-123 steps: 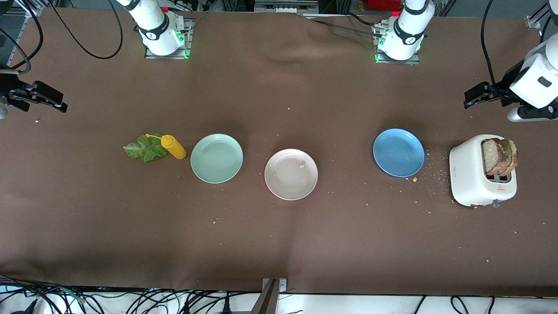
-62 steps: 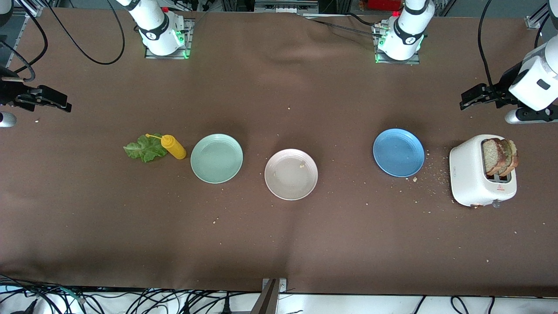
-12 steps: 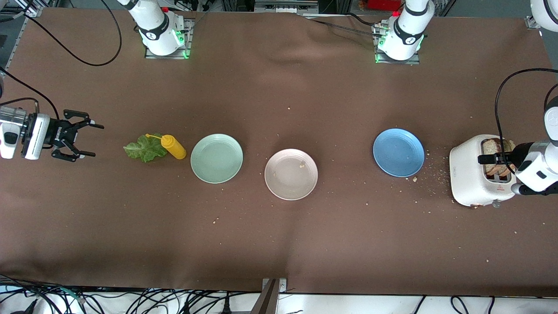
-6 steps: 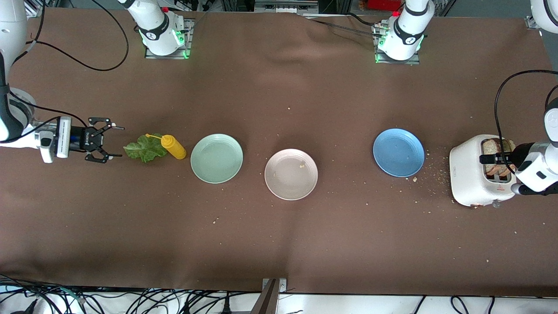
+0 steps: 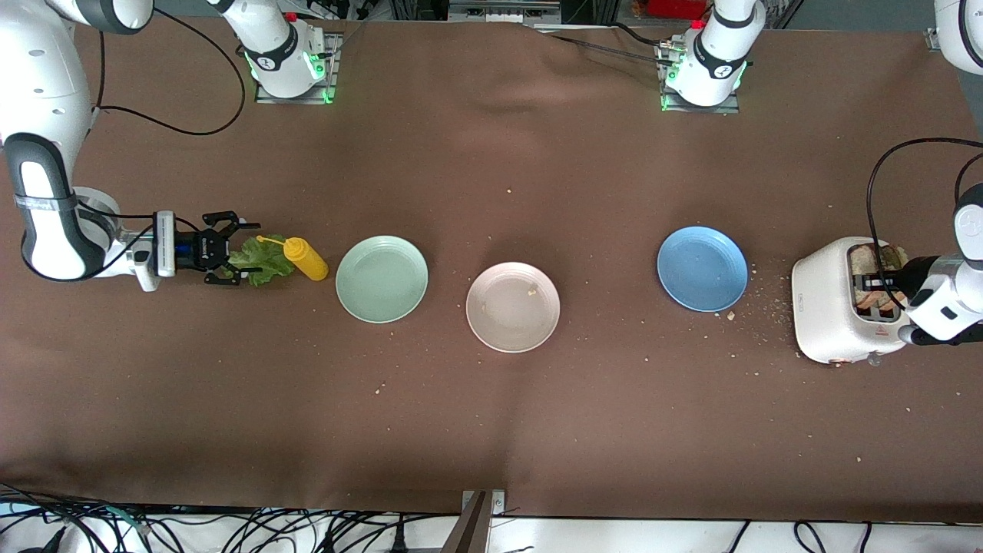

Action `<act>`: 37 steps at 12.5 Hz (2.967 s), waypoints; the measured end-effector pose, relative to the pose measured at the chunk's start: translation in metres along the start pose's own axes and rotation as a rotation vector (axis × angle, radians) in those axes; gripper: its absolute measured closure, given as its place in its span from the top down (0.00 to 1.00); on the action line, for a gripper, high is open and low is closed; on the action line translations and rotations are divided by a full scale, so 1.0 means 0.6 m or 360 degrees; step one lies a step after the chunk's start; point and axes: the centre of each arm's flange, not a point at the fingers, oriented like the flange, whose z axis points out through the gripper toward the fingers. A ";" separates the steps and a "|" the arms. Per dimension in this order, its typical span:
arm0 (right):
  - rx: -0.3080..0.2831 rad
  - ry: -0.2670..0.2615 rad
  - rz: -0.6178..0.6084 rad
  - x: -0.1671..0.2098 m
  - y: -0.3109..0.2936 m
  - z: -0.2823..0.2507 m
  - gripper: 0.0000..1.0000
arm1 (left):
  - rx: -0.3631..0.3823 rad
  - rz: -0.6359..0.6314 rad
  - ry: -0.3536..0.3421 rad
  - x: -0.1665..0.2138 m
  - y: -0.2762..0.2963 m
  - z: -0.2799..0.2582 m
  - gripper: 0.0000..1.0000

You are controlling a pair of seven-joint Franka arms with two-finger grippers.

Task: Make sandwich in beige plate with both arms
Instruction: 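Grasp a bread slice with the left gripper while the right gripper grasps the mustard, then carry the bread slice with the left gripper onto the beige plate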

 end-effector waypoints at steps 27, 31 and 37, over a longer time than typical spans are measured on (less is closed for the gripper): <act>-0.0004 0.0269 -0.0184 -0.010 0.088 0.137 0.17 | -0.1162 0.0140 -0.0354 0.009 0.723 0.040 0.08; 0.0068 0.0284 -0.0126 0.028 0.104 0.125 0.13 | -0.1236 0.0072 -0.0312 0.013 0.783 0.078 0.08; 0.0236 0.0049 0.0038 0.149 0.140 0.044 0.10 | -0.1193 0.0056 -0.0214 0.007 0.864 0.146 0.08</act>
